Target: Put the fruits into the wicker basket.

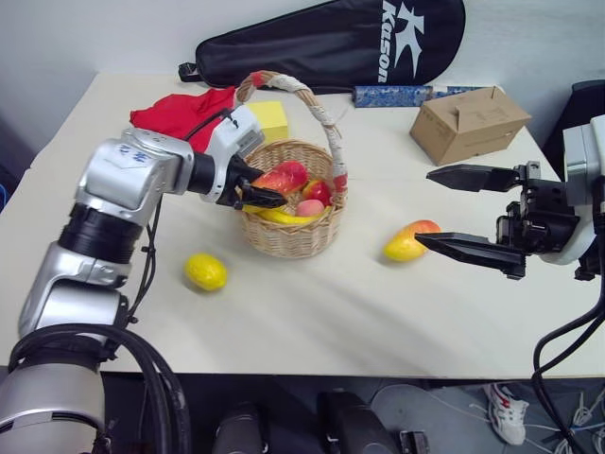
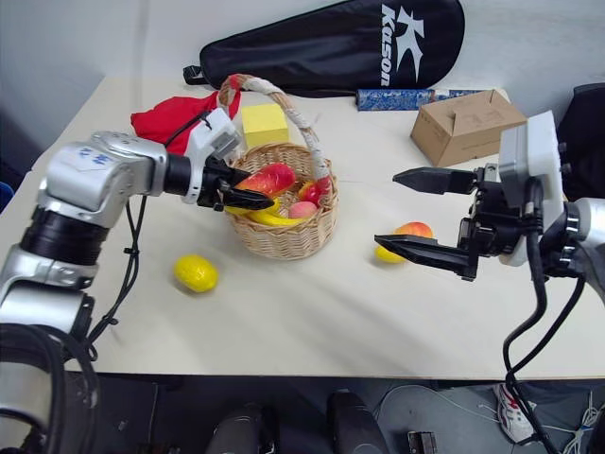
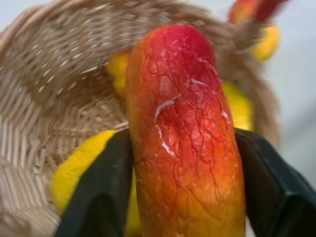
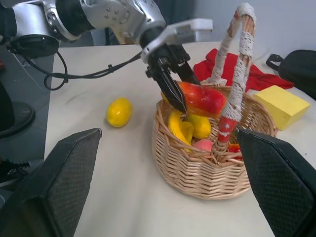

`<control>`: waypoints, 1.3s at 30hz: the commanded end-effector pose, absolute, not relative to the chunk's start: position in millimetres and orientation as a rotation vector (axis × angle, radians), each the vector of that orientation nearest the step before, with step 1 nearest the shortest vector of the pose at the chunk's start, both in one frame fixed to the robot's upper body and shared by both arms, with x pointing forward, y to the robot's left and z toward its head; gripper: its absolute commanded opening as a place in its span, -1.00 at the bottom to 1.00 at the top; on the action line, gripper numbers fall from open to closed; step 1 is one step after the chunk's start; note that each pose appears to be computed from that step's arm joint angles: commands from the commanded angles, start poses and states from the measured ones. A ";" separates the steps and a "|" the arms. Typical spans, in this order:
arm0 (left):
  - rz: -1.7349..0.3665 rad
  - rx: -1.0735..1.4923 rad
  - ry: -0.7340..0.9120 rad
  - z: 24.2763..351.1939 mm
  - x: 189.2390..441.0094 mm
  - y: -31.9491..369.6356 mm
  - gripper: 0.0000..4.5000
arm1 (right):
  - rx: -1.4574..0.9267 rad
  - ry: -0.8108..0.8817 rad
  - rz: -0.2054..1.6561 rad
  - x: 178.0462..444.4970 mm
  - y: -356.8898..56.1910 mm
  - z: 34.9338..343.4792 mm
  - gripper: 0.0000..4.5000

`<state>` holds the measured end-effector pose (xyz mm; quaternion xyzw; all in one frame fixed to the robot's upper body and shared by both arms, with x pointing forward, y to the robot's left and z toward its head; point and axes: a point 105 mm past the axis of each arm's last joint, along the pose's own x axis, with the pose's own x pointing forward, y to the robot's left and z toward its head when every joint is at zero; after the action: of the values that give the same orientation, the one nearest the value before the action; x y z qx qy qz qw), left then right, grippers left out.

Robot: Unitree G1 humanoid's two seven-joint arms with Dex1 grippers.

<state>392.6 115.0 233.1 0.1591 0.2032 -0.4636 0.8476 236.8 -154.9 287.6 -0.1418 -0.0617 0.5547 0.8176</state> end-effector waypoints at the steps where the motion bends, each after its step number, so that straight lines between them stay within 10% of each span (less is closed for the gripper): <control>1: -1.020 0.326 0.291 263.7 385.8 119.6 0.88 | -0.318 -0.192 1.176 227.0 -150.1 297.4 1.00; 7: -1.256 0.333 0.144 276.9 321.7 149.8 0.98 | -0.310 -0.181 1.178 227.7 -145.3 297.8 1.00; 12: -1.319 0.532 0.325 239.4 279.8 193.9 0.98 | -0.310 -0.165 1.195 230.2 -142.2 298.8 1.00; 34: -1.239 1.210 0.549 132.2 326.4 230.8 0.98 | -0.275 -0.191 1.214 232.9 -127.3 302.2 1.00; 39: -1.288 1.095 0.518 138.8 319.8 223.2 0.50 | -0.271 -0.191 1.208 231.8 -127.8 302.0 1.00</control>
<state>323.6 224.1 137.4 0.5036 0.2252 -0.5557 0.6220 238.3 -126.3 292.2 -0.1188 -0.0659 0.5688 0.8112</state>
